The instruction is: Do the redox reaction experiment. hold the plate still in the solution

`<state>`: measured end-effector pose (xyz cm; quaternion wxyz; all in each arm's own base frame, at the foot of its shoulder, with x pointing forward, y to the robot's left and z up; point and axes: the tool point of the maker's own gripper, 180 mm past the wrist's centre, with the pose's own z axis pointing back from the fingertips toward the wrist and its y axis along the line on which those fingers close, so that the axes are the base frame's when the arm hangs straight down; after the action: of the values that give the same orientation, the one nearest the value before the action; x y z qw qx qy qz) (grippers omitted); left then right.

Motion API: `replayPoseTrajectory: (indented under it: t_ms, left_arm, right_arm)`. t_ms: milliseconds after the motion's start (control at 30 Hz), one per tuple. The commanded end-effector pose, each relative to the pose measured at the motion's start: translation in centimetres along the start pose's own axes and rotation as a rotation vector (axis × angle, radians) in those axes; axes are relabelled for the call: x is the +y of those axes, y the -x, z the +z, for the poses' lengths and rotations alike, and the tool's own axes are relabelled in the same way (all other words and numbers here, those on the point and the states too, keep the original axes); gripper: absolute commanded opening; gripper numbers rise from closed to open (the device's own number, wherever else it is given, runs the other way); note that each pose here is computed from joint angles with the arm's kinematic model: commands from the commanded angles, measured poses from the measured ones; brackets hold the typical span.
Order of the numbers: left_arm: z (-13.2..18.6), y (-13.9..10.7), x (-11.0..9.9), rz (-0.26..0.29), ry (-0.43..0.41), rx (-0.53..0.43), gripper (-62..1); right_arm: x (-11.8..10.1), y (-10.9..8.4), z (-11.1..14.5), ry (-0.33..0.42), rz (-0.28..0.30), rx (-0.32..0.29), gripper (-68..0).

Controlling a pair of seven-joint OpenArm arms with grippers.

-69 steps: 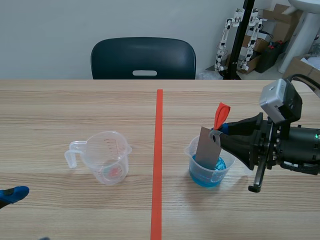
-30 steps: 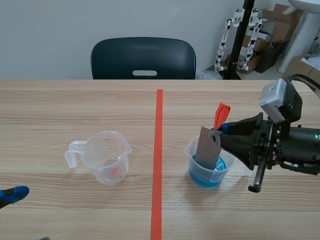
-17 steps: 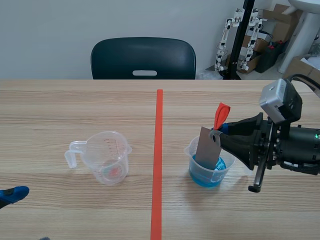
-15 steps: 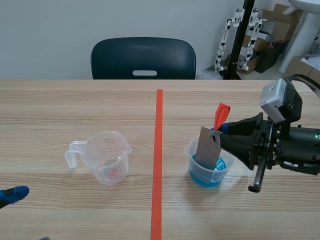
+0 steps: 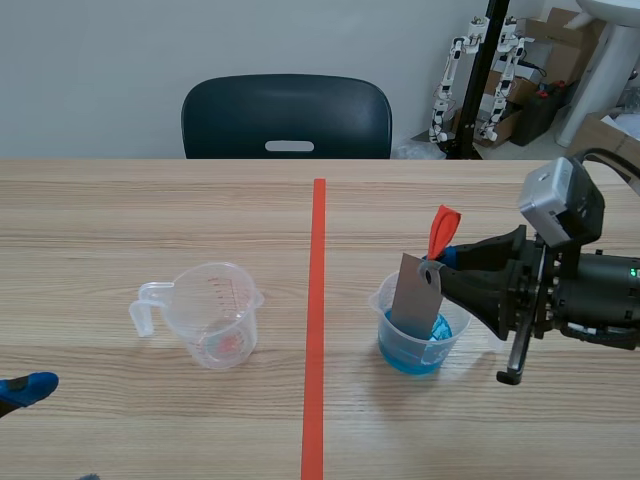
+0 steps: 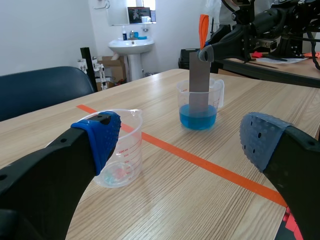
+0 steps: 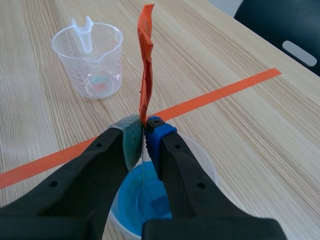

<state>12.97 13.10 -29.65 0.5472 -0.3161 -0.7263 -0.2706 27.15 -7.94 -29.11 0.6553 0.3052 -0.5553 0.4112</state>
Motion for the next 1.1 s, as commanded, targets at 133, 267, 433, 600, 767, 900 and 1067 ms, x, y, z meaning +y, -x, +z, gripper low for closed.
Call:
replayPoseTrajectory:
  t_ms: [133,267,433,600,767,900,1067]
  left_arm:
    - [-0.02,-0.99,-0.09,0.005,0.001,-0.051,-10.4]
    - [-0.02,-0.99,-0.09,0.005,0.001,-0.051,-10.4]
    - [-0.02,-0.99,-0.09,0.005,0.001,-0.051,-10.4]
    - [-0.02,-0.99,-0.09,0.005,0.001,-0.051,-10.4]
    - [-0.02,-0.99,-0.09,0.005,0.001,-0.051,-10.4]
    - [-0.02,-0.99,-0.09,0.005,0.001,-0.051,-10.4]
    - [-0.02,-0.99,-0.09,0.005,0.001,-0.051,-10.4]
  right_arm:
    - [-1.30,-0.88,0.57,0.026,0.027,-0.009,-66.9]
    - [-1.30,-0.88,0.57,0.026,0.027,-0.009,-66.9]
    - [-1.30,-0.88,0.57,0.026,0.027,-0.009,-66.9]
    - [-1.28,-0.85,0.57,0.025,0.027,-0.008,-66.9]
    - [-1.28,-0.86,0.56,0.025,0.026,-0.008,-66.9]
    - [-1.27,-0.85,0.56,0.025,0.027,-0.008,-66.9]
    - [-1.27,-0.85,0.56,0.025,0.027,-0.008,-66.9]
